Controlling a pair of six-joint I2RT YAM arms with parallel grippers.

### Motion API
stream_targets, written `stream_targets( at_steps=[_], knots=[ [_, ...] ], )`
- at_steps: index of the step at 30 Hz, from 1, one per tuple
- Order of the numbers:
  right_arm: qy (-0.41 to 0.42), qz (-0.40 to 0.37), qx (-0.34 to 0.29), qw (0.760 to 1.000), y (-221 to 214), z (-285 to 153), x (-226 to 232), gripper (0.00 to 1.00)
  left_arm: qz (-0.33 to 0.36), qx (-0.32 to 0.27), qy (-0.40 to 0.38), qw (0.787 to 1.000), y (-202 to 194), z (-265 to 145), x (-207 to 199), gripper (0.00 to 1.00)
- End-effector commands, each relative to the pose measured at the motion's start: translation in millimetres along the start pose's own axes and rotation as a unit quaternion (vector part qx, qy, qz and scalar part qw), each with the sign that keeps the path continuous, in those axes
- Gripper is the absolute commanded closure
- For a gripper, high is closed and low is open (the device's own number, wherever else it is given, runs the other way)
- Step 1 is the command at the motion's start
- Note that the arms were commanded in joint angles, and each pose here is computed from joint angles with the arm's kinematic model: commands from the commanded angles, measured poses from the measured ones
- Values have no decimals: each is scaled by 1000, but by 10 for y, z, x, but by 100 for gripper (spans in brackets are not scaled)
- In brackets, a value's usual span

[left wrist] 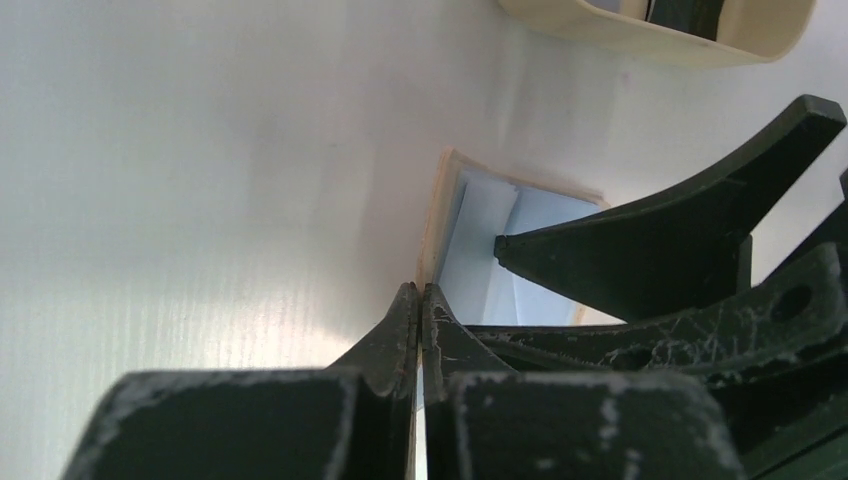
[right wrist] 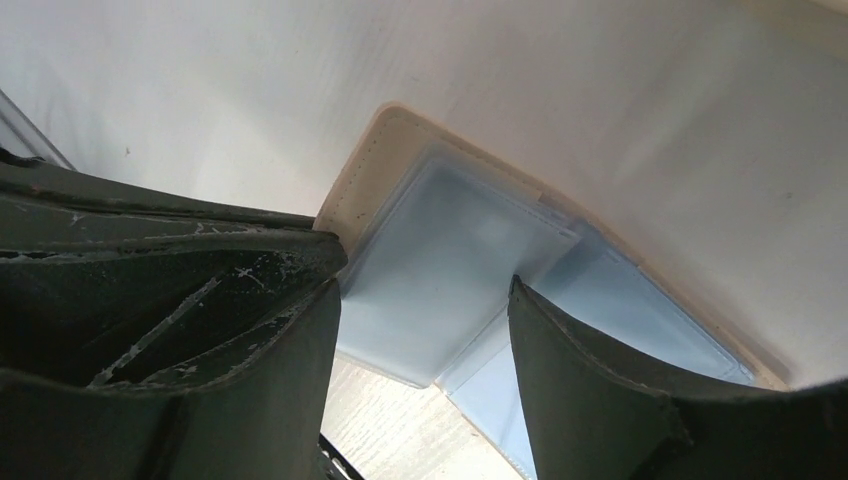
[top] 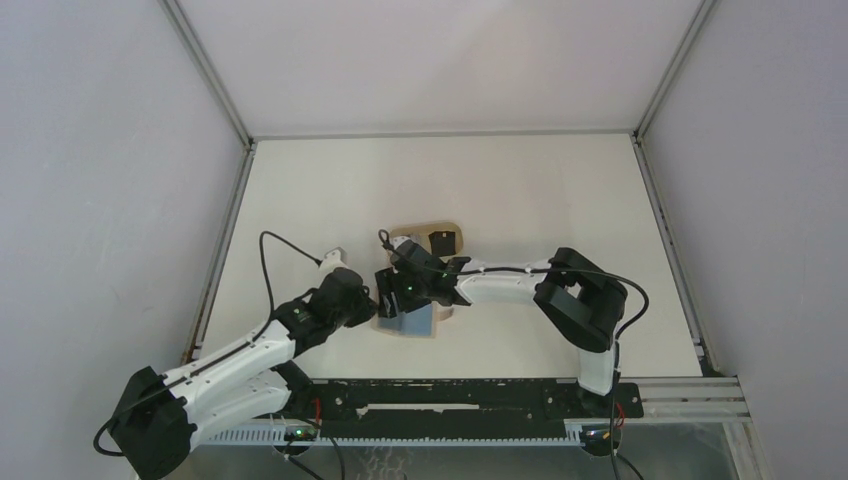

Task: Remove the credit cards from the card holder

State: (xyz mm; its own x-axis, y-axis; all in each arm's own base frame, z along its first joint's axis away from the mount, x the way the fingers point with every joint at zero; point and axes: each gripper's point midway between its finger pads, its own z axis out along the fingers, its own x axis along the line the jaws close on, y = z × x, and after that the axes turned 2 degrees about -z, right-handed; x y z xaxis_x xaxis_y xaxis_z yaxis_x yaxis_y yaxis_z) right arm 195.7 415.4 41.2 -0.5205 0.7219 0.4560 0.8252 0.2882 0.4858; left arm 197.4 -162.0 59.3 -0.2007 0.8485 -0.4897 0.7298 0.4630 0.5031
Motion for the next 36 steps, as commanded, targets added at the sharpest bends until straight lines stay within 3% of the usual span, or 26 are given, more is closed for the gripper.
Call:
stream_targets(
  at_steps=[1, 21, 36],
  knots=[
    [-22, -42, -18, 999, 79, 43, 104, 29, -16, -9, -18, 1000, 26, -6, -75, 100],
    [-143, -74, -21, 987, -13, -217, -350, 29, -26, -4, 9, 1000, -123, 102, 175, 100],
    [-195, -83, -32, 977, -19, -791, -613, 25, -28, 3, 21, 999, -242, 207, 309, 100]
  ],
)
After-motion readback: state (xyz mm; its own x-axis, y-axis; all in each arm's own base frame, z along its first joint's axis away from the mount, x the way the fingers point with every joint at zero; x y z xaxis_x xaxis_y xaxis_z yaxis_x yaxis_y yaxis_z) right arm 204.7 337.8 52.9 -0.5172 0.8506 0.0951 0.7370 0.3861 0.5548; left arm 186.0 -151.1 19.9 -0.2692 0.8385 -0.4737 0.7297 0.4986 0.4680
